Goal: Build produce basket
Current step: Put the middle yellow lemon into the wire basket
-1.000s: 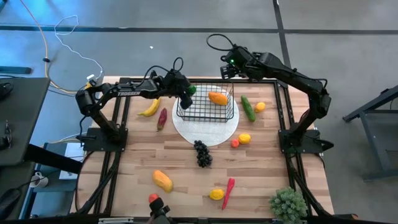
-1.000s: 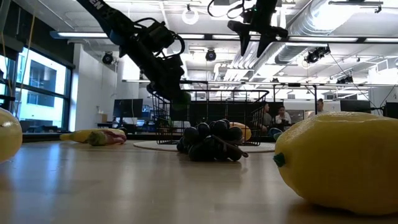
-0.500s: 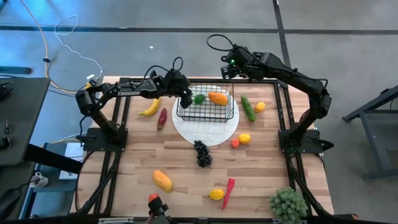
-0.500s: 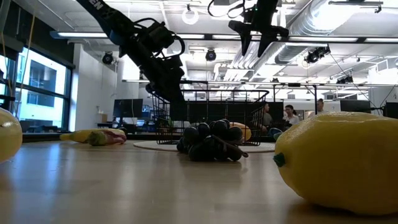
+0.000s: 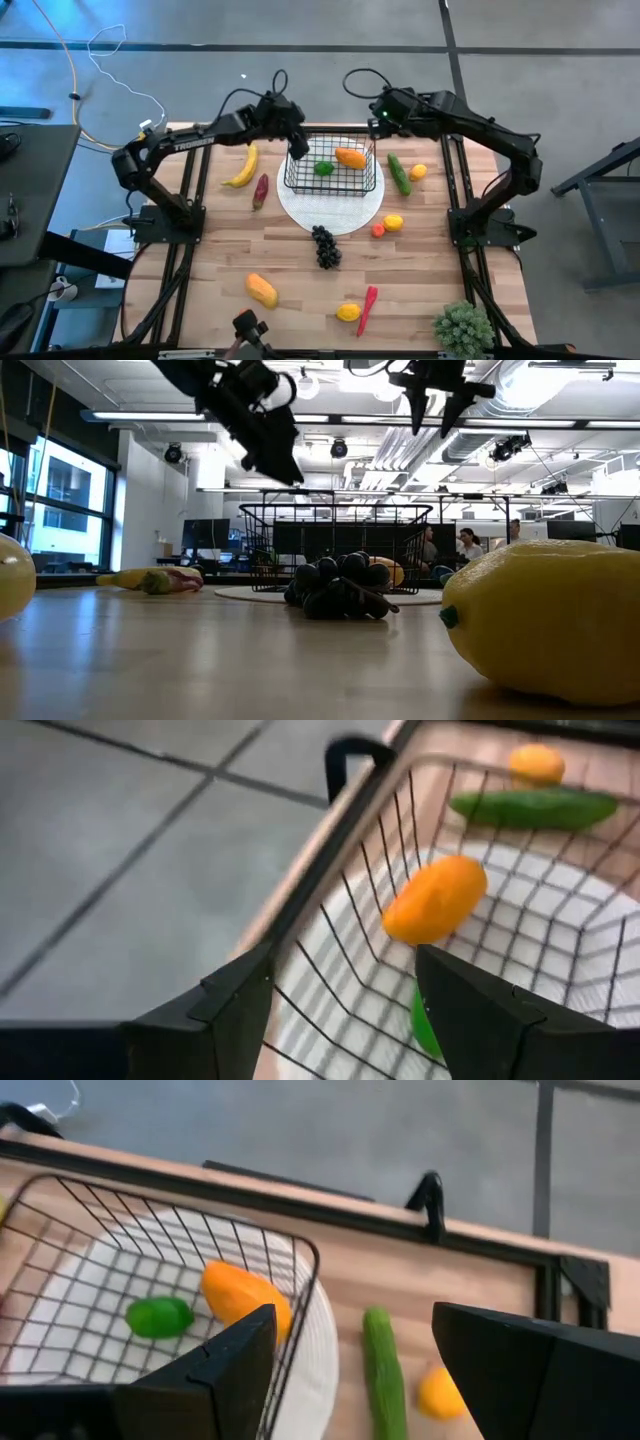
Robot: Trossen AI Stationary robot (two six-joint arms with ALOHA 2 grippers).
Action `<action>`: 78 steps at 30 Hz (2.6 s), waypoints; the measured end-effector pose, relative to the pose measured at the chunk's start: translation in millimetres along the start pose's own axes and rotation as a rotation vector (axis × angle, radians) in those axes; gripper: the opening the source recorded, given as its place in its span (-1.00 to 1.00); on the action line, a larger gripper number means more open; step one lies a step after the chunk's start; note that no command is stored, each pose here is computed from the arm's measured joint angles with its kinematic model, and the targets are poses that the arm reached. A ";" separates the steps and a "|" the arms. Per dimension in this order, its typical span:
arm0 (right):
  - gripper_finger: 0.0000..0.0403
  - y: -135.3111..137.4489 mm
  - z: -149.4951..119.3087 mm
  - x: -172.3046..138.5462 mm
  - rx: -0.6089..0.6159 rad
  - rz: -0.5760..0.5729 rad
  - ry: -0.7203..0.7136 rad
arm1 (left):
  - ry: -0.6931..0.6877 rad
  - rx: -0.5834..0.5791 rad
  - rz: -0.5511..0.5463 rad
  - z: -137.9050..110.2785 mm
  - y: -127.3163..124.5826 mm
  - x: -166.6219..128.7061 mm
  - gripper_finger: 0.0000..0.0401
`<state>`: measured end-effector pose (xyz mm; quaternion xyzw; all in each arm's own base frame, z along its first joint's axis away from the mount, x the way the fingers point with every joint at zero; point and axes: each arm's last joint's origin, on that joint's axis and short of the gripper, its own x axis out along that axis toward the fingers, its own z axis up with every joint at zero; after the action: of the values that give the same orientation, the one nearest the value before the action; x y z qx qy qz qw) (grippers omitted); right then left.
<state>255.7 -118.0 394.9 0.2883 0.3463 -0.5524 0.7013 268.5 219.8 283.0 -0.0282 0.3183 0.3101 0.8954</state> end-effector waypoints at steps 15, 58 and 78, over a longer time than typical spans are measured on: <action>0.24 17.3 -53.4 -29.7 -0.032 0.022 0.187 | -0.046 0.033 0.094 30.6 39.2 -41.8 0.15; 0.24 38.0 -184.9 -45.4 -0.666 0.101 0.407 | 0.473 -0.075 -0.338 0.3 -62.1 -106.6 0.13; 0.24 -3.4 -231.1 -34.3 -0.708 0.065 0.424 | 0.627 0.027 -0.213 -16.4 -104.2 -128.6 0.13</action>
<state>208.6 82.8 285.2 0.1474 0.6426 -0.3050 0.6873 241.3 62.7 330.2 -0.1436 0.5778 0.1866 0.7814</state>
